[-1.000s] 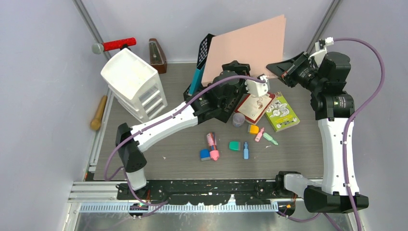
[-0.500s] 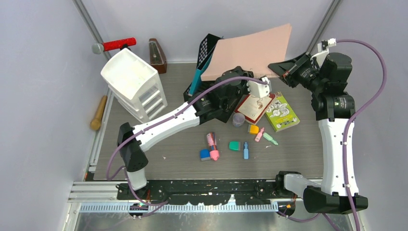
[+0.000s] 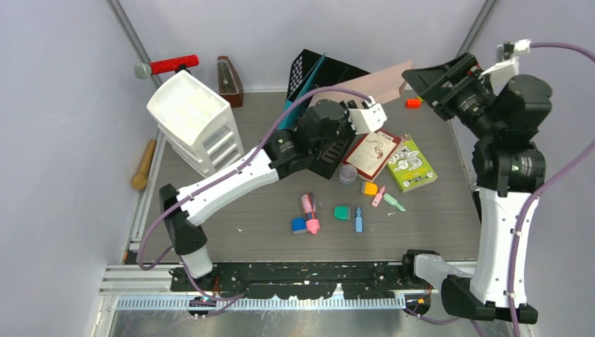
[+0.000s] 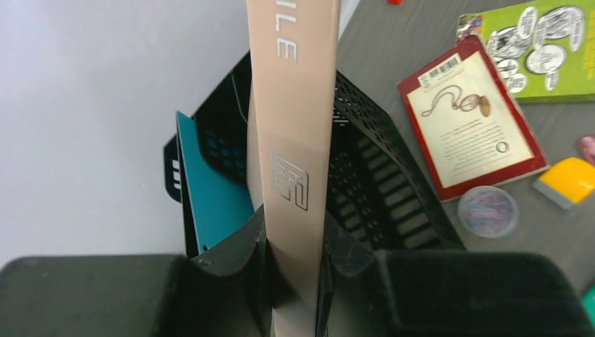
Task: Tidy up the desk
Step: Pick up the folder from the center of the board, then place the folder in the storage box.
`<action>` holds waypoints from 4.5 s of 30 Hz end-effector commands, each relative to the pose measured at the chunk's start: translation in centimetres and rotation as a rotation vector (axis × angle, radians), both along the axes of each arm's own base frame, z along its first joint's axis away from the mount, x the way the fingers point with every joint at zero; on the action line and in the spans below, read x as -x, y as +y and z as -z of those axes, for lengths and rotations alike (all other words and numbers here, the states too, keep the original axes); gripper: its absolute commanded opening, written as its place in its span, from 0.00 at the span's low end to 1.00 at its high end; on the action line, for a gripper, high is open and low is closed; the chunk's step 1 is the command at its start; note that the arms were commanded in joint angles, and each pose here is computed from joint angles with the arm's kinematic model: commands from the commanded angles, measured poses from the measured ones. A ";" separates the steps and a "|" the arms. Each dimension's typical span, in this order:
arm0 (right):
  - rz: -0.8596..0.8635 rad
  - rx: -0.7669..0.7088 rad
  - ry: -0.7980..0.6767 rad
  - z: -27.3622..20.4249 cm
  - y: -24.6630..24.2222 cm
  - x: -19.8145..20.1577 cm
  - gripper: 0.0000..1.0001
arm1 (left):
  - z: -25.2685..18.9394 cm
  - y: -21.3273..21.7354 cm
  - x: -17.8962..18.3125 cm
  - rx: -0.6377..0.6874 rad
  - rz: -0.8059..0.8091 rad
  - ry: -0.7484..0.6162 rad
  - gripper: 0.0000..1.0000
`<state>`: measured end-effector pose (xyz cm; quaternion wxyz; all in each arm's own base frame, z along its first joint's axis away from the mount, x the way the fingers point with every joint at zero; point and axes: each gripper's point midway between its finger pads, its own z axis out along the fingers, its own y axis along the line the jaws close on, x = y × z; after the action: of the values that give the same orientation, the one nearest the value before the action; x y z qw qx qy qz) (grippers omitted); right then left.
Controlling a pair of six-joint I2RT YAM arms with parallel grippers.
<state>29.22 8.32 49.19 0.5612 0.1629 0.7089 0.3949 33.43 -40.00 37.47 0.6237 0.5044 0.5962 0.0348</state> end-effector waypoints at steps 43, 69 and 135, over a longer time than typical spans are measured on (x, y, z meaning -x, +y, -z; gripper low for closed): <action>0.081 0.055 -0.109 -1.3 -1.9 -0.5 0.95 | -6.4 10.5 -8.6 0.704 -0.074 0.253 0.00; 0.094 0.017 -0.082 1.2 -2.6 -1.8 0.95 | 5.9 7.8 -13.4 0.692 -0.104 0.377 0.05; 0.073 -0.012 -0.073 2.8 -2.2 -1.5 0.95 | 5.9 8.8 -9.9 0.527 -0.287 0.199 0.00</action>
<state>31.48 5.92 44.60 0.5732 0.1982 0.6994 0.3782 42.54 -32.17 28.59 0.6266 0.2938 0.7203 -0.0469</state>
